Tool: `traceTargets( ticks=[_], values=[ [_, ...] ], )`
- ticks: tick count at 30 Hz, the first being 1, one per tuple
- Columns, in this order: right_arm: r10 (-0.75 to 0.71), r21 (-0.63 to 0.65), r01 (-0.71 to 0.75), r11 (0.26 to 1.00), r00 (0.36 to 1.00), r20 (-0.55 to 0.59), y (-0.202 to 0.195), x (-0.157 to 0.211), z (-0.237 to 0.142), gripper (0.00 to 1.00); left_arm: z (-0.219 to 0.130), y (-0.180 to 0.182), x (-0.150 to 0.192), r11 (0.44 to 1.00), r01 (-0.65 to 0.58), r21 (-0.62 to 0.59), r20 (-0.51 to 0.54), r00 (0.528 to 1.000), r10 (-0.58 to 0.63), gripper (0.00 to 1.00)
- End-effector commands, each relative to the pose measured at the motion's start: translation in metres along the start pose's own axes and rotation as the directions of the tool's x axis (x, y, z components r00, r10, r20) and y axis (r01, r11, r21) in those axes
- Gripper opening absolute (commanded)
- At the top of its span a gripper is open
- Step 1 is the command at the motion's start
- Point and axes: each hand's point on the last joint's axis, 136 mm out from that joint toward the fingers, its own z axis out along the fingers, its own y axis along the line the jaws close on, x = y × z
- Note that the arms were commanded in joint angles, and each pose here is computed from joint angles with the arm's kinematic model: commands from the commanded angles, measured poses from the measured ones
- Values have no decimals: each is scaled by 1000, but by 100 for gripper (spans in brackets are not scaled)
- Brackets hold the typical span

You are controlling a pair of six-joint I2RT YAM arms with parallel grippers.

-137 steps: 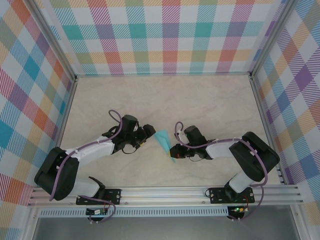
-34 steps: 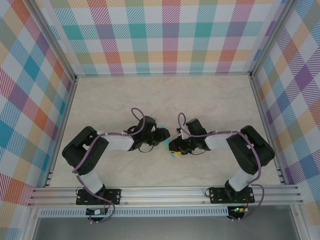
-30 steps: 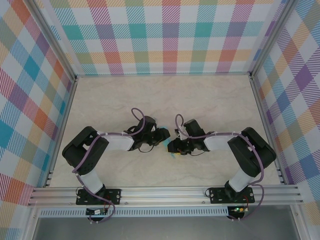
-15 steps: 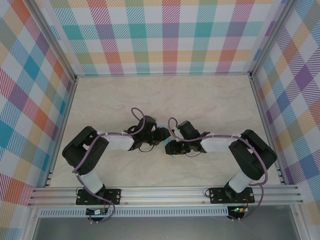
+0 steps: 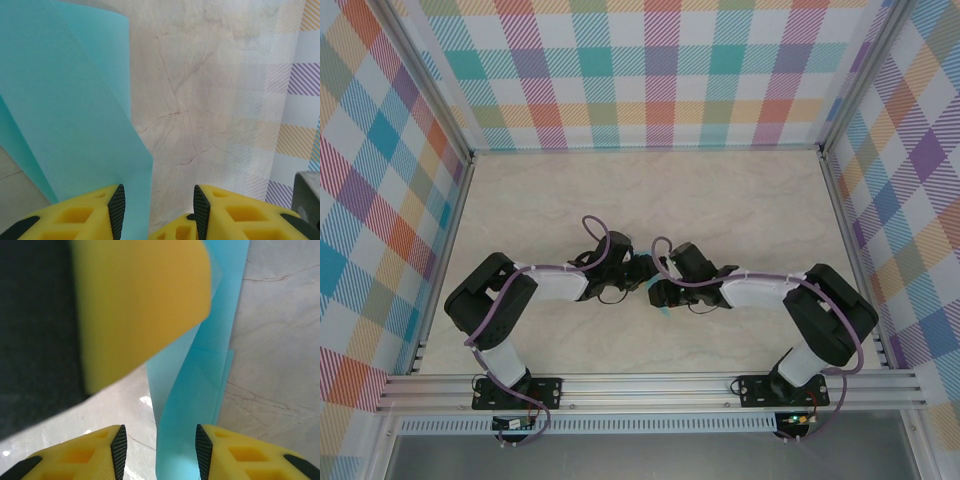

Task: Fold a paper plane with a square sheet of paper (pick it up from the middle)
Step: Fold the wing for the fifth time at the center of the table.

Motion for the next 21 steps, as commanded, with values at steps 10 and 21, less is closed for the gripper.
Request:
traceTargets(
  ticks=[10,21],
  values=[
    [-147,99,136,986,983,113,2,-11,5,42,1,-15,-10,999,23,44,33,999,-24,42],
    [-171,174,150,973,979,111,-9,-8,12,38,3,-16,-11,999,30,45,29,999,-31,42]
  ],
)
